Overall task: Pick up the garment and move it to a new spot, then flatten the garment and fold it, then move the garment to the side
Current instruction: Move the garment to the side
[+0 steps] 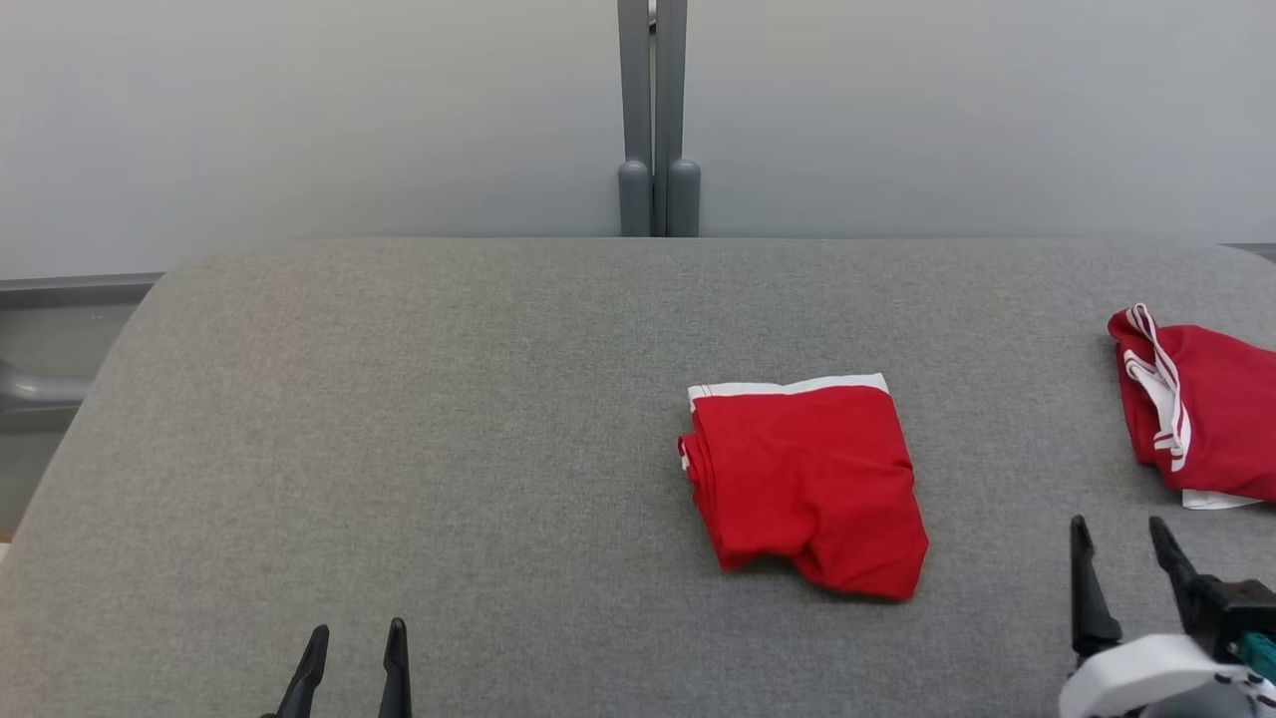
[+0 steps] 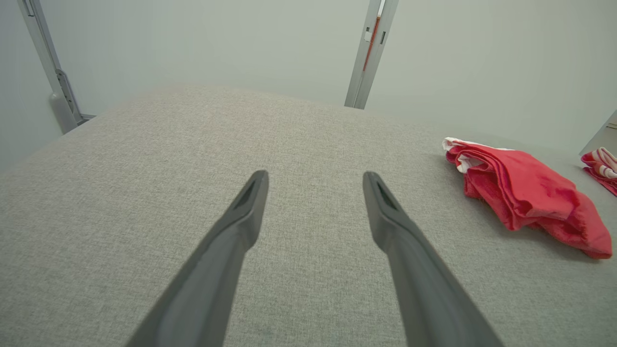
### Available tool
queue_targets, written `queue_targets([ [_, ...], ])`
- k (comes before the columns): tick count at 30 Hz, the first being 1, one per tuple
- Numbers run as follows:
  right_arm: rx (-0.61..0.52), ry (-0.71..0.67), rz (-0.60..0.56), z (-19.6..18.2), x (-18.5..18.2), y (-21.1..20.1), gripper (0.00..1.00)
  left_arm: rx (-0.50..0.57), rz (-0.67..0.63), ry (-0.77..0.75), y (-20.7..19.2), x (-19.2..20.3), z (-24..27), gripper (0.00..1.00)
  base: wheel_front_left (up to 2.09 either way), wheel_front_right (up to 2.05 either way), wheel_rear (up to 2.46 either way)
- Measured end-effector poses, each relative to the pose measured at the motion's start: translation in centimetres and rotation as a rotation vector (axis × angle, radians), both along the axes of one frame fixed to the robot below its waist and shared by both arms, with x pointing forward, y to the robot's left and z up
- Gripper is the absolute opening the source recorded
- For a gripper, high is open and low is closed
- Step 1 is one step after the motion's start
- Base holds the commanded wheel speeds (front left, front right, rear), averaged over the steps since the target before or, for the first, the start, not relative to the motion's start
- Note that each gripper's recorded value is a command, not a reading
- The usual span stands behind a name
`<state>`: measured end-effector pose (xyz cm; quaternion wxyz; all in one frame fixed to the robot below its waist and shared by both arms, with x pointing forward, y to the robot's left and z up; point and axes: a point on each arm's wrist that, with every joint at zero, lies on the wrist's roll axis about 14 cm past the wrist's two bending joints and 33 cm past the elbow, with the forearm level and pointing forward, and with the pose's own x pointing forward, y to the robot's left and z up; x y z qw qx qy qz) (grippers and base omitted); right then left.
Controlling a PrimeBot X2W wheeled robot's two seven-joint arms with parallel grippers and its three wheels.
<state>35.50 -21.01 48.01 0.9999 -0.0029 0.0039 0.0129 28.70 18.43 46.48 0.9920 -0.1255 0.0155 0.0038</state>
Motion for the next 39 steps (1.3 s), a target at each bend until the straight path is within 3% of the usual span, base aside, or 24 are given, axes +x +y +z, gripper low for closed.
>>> queue_targets([
  [2,0.07,-0.006,0.034,0.2,1.2,1.7,1.0,-0.001,-0.005,0.005,-0.2,0.1,-0.1,1.0,0.0,0.0,0.0],
  [4,0.21,0.015,0.065,1.0,3.5,3.7,1.0,-0.004,-0.022,0.017,-0.7,0.2,-0.4,1.0,0.0,0.0,0.0],
  [7,0.36,0.172,0.11,0.7,6.4,5.7,1.0,-0.01,-0.048,0.033,-1.7,0.5,-0.8,1.0,0.0,0.0,0.0],
  [13,0.454,0.548,0.131,-4.8,8.2,7.8,1.0,-0.021,-0.074,0.05,-2.7,1.2,-1.3,1.0,0.0,0.0,0.0],
  [18,0.462,0.676,0.167,-7.3,8.8,10.7,1.0,-0.042,-0.027,0.057,-1.7,0.9,-1.4,1.0,0.0,0.0,0.0],
  [19,0.453,0.684,0.172,-7.7,8.8,11.1,0.96,-0.042,-0.022,0.06,-1.5,0.8,-1.5,1.0,0.0,0.0,0.0],
  [20,0.459,0.676,0.171,-7.8,9.1,11.4,0.01,-0.044,-0.014,0.064,-1.4,0.7,-1.6,1.0,0.0,0.0,0.0],
  [25,0.441,0.546,0.196,-4.7,12.2,11.6,0.0,-0.053,0.018,0.072,-0.5,0.8,-1.7,1.0,0.0,0.0,0.0],
  [31,0.291,0.35,0.123,3.3,16.6,3.4,0.0,-0.05,-0.046,0.044,-1.9,3.1,-0.9,1.0,0.0,0.0,0.0],
  [34,0.23,0.358,0.039,4.7,17.3,-1.7,0.0,-0.064,-0.084,0.021,-3.0,5.3,-0.4,1.0,0.0,0.0,0.0],
  [39,0.18,0.476,-0.126,2.2,17.0,-9.0,0.0,-0.043,-0.148,0.083,-4.7,7.1,-2.5,1.0,0.0,0.0,0.0],
])
